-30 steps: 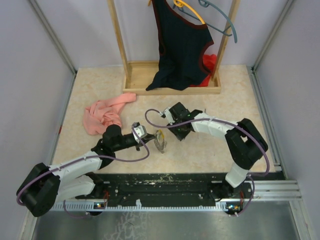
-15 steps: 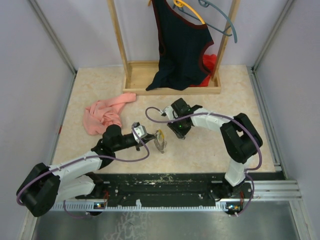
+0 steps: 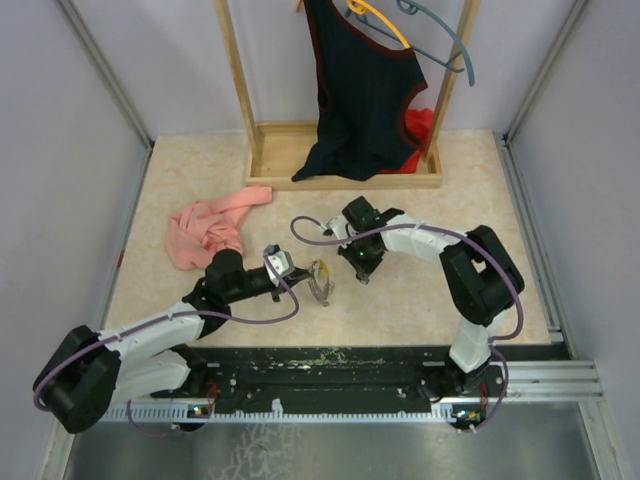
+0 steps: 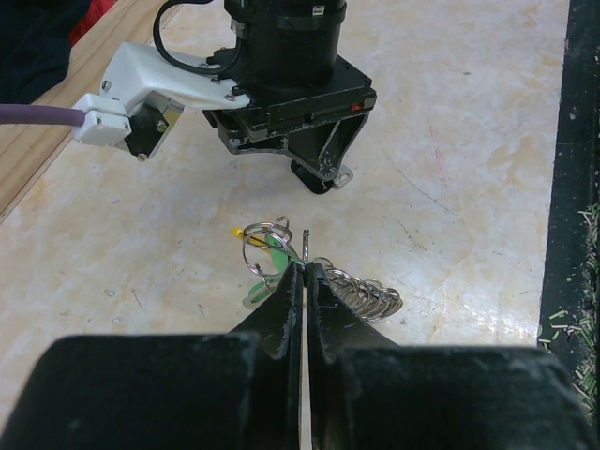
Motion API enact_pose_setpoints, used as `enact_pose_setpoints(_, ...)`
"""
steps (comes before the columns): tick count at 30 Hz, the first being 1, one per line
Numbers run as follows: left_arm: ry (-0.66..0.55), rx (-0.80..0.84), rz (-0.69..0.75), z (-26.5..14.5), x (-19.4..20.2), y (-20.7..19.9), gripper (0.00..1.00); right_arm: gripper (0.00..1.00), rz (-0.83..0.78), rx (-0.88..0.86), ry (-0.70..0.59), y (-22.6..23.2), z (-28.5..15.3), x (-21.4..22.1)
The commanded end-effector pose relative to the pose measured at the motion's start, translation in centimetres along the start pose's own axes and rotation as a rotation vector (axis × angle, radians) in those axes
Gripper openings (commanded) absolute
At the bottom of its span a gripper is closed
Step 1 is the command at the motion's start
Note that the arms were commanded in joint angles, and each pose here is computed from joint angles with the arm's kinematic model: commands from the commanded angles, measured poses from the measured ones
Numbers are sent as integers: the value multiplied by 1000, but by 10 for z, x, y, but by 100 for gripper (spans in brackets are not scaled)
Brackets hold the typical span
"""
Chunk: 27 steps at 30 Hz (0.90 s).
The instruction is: Put the keys on the keyring
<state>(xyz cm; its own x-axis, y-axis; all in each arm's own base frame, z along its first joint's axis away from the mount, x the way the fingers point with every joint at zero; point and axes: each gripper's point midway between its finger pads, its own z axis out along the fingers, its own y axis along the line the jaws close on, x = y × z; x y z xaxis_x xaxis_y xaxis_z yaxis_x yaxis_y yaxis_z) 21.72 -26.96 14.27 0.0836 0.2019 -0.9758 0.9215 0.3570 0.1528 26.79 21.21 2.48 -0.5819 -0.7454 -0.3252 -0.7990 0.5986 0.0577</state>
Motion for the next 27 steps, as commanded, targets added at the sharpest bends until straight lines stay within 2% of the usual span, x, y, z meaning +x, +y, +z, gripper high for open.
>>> enact_pose_setpoints(1,-20,9,18,1,-5,1,1,6,-6,-10,-42,-2,-8,-18)
enact_pose_setpoints(8,-18,9,18,1,-5,1,1,0,-2,-28,-32,1,-6,-16)
enact_pose_setpoints(12,-19,3,19,1,-5,2,1,0,0,-2,-99,-1,-17,-25)
enact_pose_setpoints(18,-25,0,17,0,-6,2,1,0,2,82,-342,-7,-46,-52)
enact_pose_setpoints(27,-50,22,35,2,-13,0,1,0,-98,36,-712,17,-82,-80)
